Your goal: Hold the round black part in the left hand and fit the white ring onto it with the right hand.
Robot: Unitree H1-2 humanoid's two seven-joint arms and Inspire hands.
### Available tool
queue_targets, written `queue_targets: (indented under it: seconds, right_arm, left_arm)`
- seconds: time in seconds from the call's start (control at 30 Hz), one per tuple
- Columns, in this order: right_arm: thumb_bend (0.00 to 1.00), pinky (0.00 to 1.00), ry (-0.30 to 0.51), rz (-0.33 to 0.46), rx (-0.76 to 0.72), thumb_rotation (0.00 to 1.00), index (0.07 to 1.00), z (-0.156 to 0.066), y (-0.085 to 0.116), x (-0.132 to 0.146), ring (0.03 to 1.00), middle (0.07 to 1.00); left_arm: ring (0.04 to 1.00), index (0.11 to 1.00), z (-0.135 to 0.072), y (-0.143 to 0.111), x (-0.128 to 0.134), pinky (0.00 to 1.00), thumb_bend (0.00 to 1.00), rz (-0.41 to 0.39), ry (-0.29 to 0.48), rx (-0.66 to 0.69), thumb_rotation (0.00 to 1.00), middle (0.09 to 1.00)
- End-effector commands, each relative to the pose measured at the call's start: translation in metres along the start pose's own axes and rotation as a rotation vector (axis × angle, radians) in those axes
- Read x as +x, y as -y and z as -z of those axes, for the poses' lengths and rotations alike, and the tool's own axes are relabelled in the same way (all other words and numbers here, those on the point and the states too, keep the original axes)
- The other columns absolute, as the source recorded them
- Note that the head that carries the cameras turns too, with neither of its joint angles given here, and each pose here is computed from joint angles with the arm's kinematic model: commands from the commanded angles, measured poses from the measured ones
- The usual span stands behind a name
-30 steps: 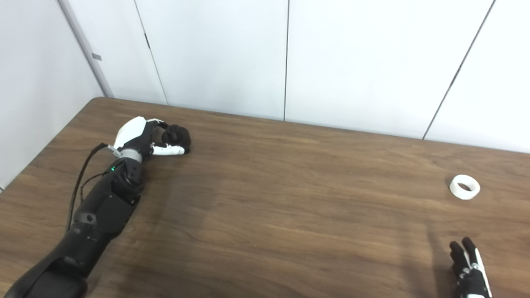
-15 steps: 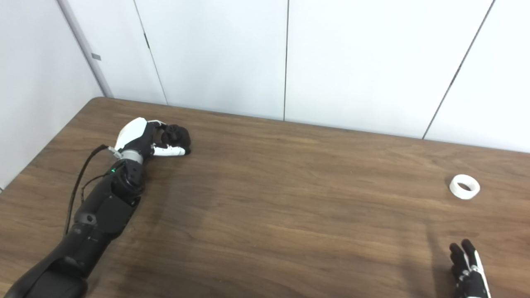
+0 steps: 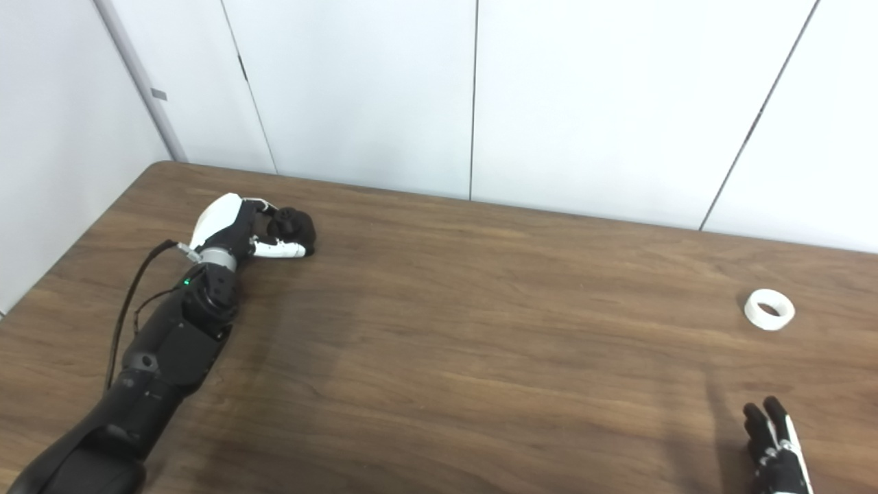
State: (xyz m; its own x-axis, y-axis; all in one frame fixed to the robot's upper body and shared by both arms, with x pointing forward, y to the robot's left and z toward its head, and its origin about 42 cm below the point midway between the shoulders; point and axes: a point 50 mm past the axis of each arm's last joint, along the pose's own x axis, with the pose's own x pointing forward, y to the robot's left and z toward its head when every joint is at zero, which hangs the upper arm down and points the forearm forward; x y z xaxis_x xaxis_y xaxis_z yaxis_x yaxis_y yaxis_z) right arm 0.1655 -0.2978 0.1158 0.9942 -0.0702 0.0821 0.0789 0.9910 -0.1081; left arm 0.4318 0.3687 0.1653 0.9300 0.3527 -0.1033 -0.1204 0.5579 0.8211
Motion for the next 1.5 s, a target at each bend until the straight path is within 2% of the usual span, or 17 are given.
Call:
queue_targets:
  seconds: [0.0, 0.13, 0.53, 0.7, 0.93, 1.13, 1.47]
  right_arm:
    - [0.49, 1.00, -0.006, 0.004, 0.007, 1.00, 0.968, -0.003, -0.001, -0.005, 0.974, 0.949]
    - [0.48, 1.00, -0.004, 0.005, 0.007, 1.00, 0.971, -0.003, -0.002, -0.005, 0.976, 0.952]
    - [0.48, 1.00, -0.012, 0.009, 0.011, 1.00, 0.966, -0.001, -0.004, -0.003, 0.974, 0.941]
    - [0.51, 1.00, -0.008, 0.005, 0.001, 1.00, 0.959, 0.000, -0.008, 0.001, 0.962, 0.940]
    - [0.59, 0.99, -0.007, 0.007, -0.019, 1.00, 0.941, 0.002, -0.013, 0.004, 0.945, 0.923]
    - [0.61, 0.98, 0.006, 0.002, -0.041, 1.00, 0.933, 0.004, -0.017, 0.004, 0.932, 0.920]
    - [0.60, 0.94, 0.009, -0.003, -0.032, 1.00, 0.929, 0.002, -0.023, 0.001, 0.920, 0.915]
  left_arm:
    - [0.938, 0.505, -0.021, -0.026, 0.011, 1.00, 0.56, -0.091, 0.072, -0.024, 0.08, 0.834]
    - [0.917, 0.486, -0.020, -0.025, 0.011, 1.00, 0.52, -0.100, 0.095, -0.026, 0.05, 0.808]
    - [0.890, 0.485, -0.019, -0.023, 0.009, 1.00, 0.52, -0.093, 0.124, -0.004, 0.05, 0.776]
    - [0.896, 0.485, -0.021, -0.025, 0.004, 1.00, 0.52, -0.094, 0.177, 0.020, 0.05, 0.786]
    - [0.894, 0.485, -0.037, -0.028, -0.026, 1.00, 0.52, -0.111, 0.327, 0.092, 0.05, 0.772]
    - [0.892, 0.485, -0.039, -0.022, -0.052, 1.00, 0.52, -0.115, 0.378, 0.125, 0.05, 0.776]
    - [0.898, 0.484, -0.049, 0.003, -0.115, 1.00, 0.52, -0.035, 0.497, 0.128, 0.06, 0.778]
